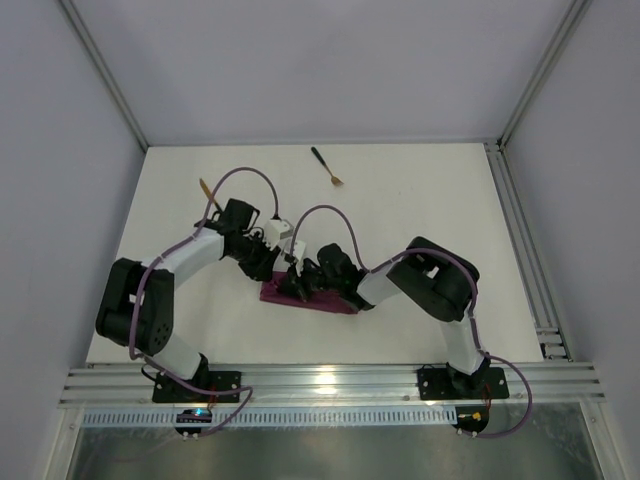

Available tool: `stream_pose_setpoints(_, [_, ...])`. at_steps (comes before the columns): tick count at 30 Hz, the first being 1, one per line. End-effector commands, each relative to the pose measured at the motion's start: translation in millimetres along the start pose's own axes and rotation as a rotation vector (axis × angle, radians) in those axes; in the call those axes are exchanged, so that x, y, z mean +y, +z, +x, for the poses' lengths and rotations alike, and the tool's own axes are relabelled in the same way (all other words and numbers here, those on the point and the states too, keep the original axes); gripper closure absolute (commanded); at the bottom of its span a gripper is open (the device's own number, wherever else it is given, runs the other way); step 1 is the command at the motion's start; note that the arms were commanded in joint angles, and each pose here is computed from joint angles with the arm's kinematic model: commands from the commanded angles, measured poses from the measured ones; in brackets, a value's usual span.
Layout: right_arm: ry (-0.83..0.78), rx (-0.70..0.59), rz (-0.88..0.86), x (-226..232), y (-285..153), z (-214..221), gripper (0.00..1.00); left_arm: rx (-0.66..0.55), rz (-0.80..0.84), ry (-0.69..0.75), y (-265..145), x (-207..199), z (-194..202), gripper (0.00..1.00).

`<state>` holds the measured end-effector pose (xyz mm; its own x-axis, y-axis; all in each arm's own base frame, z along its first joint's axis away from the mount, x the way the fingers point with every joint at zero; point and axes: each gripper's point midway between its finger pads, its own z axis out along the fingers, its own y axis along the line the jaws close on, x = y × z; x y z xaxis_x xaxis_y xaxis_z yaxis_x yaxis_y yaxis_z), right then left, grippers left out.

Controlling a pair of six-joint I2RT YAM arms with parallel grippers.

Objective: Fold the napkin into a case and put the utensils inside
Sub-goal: Pick up the top corner of the smaller rectangle folded napkin from the center of the board.

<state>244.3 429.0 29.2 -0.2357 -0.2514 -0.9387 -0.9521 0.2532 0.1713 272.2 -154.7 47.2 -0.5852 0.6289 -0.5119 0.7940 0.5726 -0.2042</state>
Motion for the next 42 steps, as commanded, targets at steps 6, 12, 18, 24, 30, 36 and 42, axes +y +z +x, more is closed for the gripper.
stream_pose_setpoints(6, [-0.001, -0.071, 0.016, 1, 2, -22, 0.96, 0.034, -0.042, 0.181, 9, -12, 15, 0.64])
stream_pose_setpoints(12, [0.012, -0.066, 0.012, 1, 3, -23, 0.96, 0.012, -0.006, 0.249, 7, -22, 12, 0.51])
stream_pose_setpoints(18, [0.035, -0.062, 0.021, -2, 3, -22, 0.96, -0.009, -0.107, 0.24, -9, -7, -8, 0.52])
stream_pose_setpoints(24, [0.072, -0.072, 0.014, -6, 0, -21, 0.96, -0.029, -0.027, 0.234, -20, -27, -14, 0.68])
stream_pose_setpoints(30, [0.077, -0.095, -0.003, -9, -3, -20, 0.96, -0.016, 0.029, 0.207, -6, -33, 0, 0.77])
stream_pose_setpoints(36, [0.022, -0.117, 0.005, -12, -4, -21, 0.96, -0.107, 0.116, 0.118, 2, -35, -13, 0.76])
stream_pose_setpoints(42, [-0.002, -0.135, 0.022, -13, -10, -17, 0.96, -0.075, 0.152, 0.089, 17, -34, -2, 0.76])
